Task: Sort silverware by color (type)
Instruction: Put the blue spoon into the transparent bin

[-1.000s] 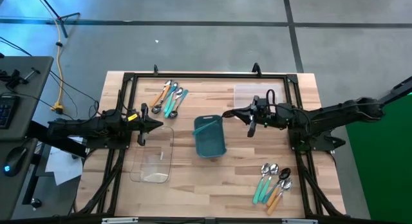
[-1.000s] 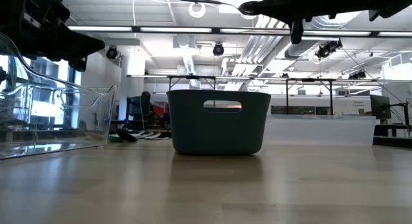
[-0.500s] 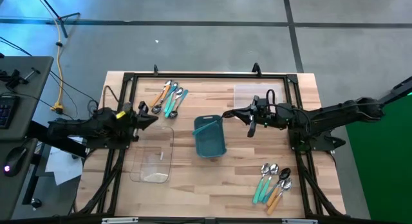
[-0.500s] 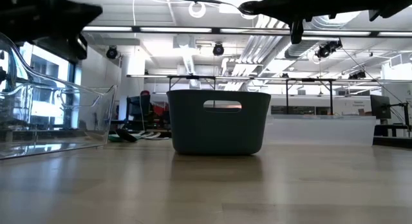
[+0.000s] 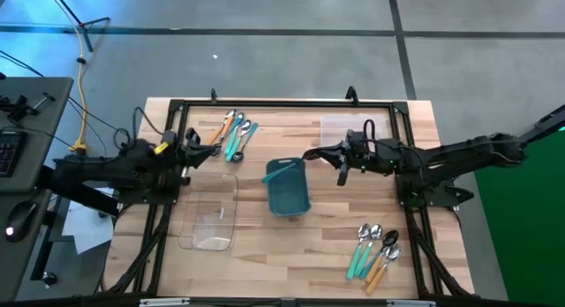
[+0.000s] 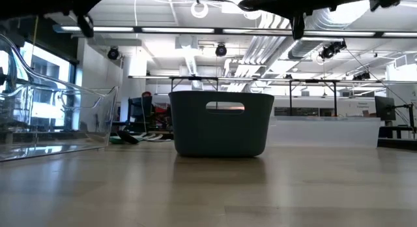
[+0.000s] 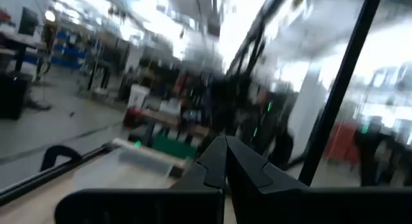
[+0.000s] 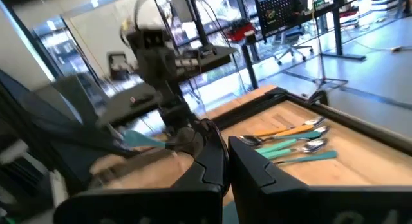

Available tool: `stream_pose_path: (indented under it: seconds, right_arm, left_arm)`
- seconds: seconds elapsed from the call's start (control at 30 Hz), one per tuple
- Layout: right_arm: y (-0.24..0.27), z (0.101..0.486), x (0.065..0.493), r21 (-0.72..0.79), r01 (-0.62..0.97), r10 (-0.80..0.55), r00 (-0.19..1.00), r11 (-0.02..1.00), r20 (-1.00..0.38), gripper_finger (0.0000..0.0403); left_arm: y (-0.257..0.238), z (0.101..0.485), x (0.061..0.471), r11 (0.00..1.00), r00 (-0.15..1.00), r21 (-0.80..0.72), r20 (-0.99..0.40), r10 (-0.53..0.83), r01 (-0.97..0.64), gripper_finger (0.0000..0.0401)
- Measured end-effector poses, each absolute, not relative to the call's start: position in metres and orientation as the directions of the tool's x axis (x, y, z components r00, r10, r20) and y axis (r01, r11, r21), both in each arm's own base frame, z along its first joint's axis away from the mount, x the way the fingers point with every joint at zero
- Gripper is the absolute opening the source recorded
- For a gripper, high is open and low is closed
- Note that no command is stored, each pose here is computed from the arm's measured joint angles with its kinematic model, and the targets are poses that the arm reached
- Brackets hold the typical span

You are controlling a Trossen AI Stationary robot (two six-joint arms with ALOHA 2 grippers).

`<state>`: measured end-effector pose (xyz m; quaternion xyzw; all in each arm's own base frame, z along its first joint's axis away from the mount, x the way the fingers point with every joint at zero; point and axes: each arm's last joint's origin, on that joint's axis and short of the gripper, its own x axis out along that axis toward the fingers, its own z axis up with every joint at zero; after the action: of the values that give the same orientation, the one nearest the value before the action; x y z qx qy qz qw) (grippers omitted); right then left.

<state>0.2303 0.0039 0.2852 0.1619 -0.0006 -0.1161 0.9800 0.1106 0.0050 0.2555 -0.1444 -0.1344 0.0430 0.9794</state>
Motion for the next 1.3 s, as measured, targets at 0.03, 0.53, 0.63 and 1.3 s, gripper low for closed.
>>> stream_pose_path:
  seconds: [0.03, 0.53, 0.63, 1.3]
  right_arm:
    - [0.004, 0.291, 0.233, 0.29, 0.235, -0.23, 0.972, 0.928, -0.05, 0.0]
    - [0.004, 0.32, 0.234, 0.144, 0.273, -0.248, 0.954, 0.951, -0.17, 0.0]
    - [0.004, 0.319, 0.234, 0.124, 0.265, -0.242, 0.955, 0.956, -0.174, 0.0]
    - [0.004, 0.308, 0.255, 0.009, 0.238, -0.233, 0.957, 0.971, -0.173, 0.0]
  left_arm:
    - [0.005, 0.263, 0.117, 0.963, 0.972, -0.265, 0.209, 0.108, -0.05, 0.0]
    - [0.005, 0.306, 0.205, 0.97, 0.982, -0.22, -0.179, 0.062, -0.101, 0.0112]
    - [0.005, 0.306, 0.221, 0.966, 0.973, -0.235, -0.222, 0.057, -0.11, 0.0163]
    - [0.005, 0.278, 0.299, 0.983, 0.876, -0.174, -0.481, -0.033, -0.058, 0.0254]
